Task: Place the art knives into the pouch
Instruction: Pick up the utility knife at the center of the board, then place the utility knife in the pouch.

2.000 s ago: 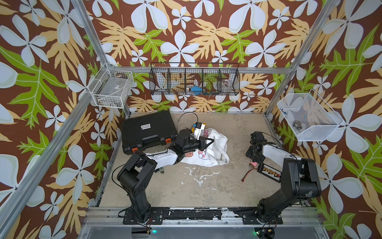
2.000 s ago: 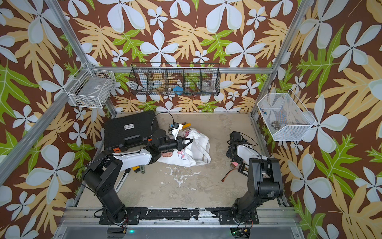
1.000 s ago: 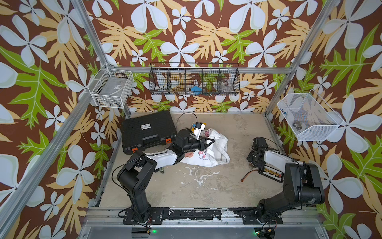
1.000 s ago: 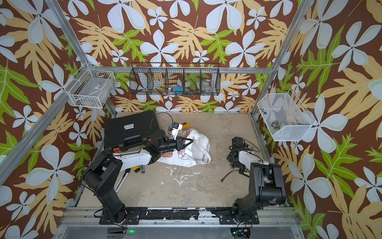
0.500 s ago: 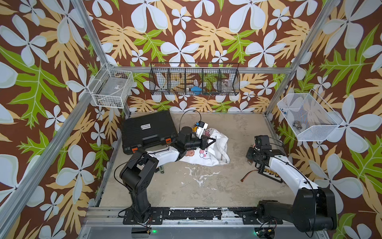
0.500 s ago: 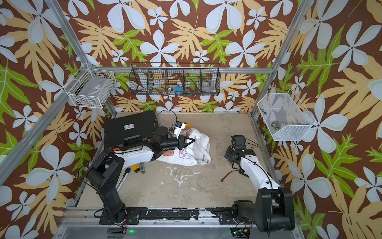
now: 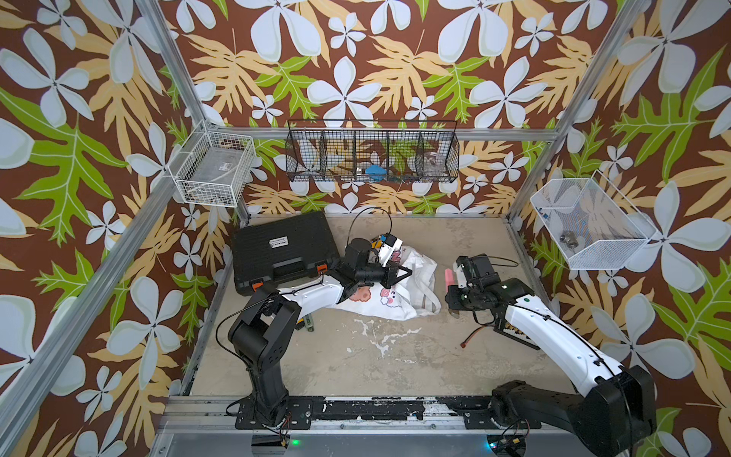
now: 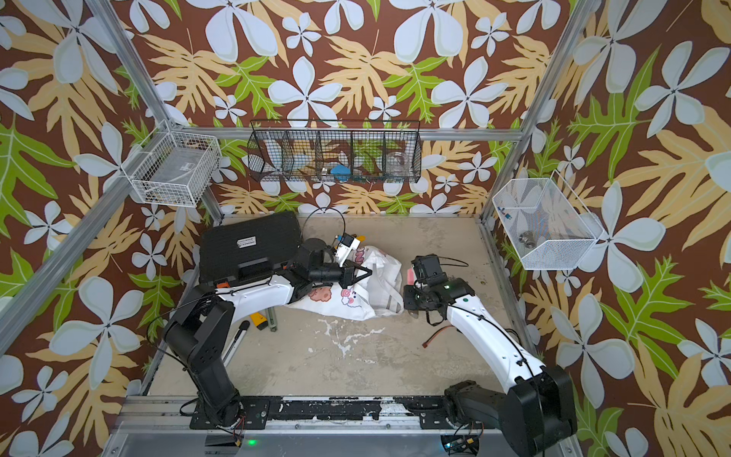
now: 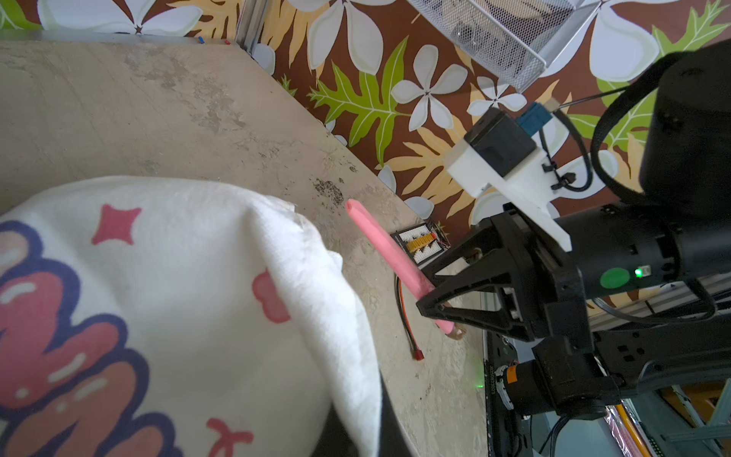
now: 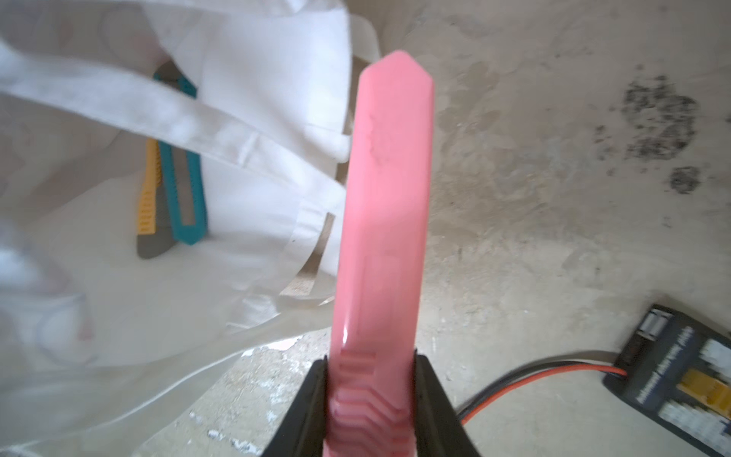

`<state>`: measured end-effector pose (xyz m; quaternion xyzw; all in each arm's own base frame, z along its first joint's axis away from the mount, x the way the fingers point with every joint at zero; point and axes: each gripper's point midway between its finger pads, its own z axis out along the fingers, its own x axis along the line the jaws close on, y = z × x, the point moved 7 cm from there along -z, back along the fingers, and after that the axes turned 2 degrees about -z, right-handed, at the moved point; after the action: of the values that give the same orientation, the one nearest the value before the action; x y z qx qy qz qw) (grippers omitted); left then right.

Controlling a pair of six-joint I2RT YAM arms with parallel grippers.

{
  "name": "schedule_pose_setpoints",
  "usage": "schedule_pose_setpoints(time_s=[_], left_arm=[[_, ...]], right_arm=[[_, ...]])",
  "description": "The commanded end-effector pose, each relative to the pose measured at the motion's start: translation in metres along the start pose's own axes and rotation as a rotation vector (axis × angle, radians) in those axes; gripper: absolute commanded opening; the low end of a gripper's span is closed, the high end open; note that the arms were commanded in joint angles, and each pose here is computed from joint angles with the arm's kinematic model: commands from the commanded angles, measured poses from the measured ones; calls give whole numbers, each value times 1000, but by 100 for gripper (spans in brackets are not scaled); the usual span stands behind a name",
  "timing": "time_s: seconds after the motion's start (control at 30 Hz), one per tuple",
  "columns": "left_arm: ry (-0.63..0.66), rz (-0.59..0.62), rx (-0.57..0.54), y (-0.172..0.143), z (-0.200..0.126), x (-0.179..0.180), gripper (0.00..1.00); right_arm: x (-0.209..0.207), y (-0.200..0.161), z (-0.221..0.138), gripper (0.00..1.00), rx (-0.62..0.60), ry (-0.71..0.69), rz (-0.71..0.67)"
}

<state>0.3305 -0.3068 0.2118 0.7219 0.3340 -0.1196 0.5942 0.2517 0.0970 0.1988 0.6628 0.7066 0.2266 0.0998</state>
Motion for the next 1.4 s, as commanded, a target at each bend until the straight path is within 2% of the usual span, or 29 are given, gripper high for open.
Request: schedule_pose_setpoints(time_s=[0.0, 0.37, 0.7, 1.0, 1.23, 1.37], left_arm=[[36, 40, 17, -3, -5, 3, 0], [36, 43, 12, -1, -10, 3, 0], [4, 50, -8, -4, -21, -9, 0], [-13, 54, -19, 1, -26, -16, 0], [-16, 53, -25, 3, -28, -19, 0], [-13, 57, -31, 7, -32, -23, 0]], right_arm=[[12, -8, 1, 30, 68, 25, -65], [49, -30, -1, 30, 144, 99, -178], [84, 21, 23, 30, 150, 175, -253], [105, 40, 50, 30, 161, 243, -278], [115, 72, 70, 33, 103, 310, -243], [116, 94, 73, 41, 4, 332, -215]])
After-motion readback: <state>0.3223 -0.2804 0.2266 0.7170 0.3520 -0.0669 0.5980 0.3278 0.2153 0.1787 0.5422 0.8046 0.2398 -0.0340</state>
